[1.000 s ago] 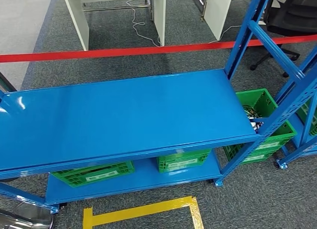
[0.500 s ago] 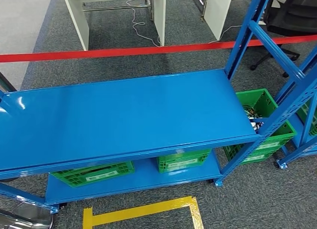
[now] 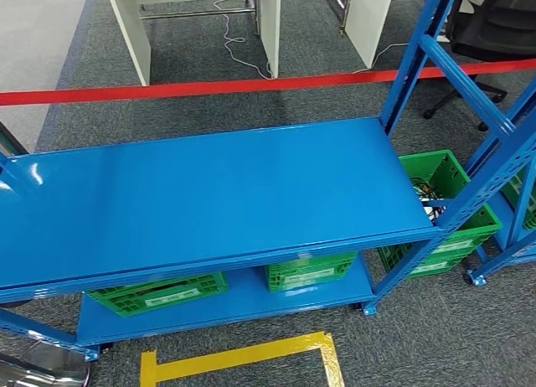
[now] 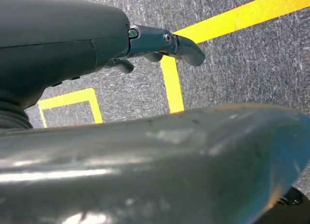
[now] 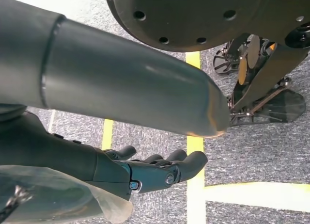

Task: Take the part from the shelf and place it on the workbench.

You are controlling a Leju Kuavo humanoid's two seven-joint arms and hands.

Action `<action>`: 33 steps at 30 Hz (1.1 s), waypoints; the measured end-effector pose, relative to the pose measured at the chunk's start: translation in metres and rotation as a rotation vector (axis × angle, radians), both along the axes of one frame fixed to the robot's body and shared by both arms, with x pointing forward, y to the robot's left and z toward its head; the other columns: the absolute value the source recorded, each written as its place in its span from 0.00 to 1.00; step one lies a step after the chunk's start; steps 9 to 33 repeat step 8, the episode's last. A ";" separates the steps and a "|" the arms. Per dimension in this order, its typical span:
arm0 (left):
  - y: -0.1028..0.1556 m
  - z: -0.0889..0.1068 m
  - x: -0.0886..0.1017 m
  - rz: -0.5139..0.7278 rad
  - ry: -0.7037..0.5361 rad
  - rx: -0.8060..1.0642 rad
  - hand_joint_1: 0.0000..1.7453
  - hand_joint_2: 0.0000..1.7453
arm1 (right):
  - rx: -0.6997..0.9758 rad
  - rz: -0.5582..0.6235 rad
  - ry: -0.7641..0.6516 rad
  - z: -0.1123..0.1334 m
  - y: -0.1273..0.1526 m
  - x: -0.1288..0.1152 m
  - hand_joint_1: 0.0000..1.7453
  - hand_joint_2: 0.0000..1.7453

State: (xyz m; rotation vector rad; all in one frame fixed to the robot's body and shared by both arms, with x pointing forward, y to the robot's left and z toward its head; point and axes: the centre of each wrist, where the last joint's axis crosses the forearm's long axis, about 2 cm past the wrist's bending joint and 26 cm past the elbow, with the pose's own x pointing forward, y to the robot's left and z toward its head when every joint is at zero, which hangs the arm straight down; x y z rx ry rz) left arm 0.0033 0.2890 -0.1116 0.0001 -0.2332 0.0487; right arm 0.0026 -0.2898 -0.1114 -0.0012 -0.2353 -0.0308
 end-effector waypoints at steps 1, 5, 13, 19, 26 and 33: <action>0.000 0.000 0.000 -0.004 0.000 0.000 0.00 0.00 | 0.000 0.001 0.000 0.000 0.000 0.000 0.00 0.00; 0.000 0.000 0.000 -0.015 -0.002 0.000 0.00 0.00 | -0.001 0.005 -0.002 0.000 0.000 0.000 0.00 0.00; 0.000 0.000 0.000 -0.018 -0.002 0.000 0.00 0.00 | -0.001 0.005 -0.002 0.000 -0.001 0.000 0.00 0.00; 0.000 0.000 0.000 -0.018 -0.002 0.000 0.00 0.00 | -0.001 0.005 -0.002 0.000 -0.001 0.000 0.00 0.00; 0.000 0.000 0.000 -0.018 -0.002 0.000 0.00 0.00 | -0.001 0.005 -0.002 0.000 -0.001 0.000 0.00 0.00; 0.000 0.000 0.000 -0.018 -0.002 0.000 0.00 0.00 | -0.001 0.005 -0.002 0.000 -0.001 0.000 0.00 0.00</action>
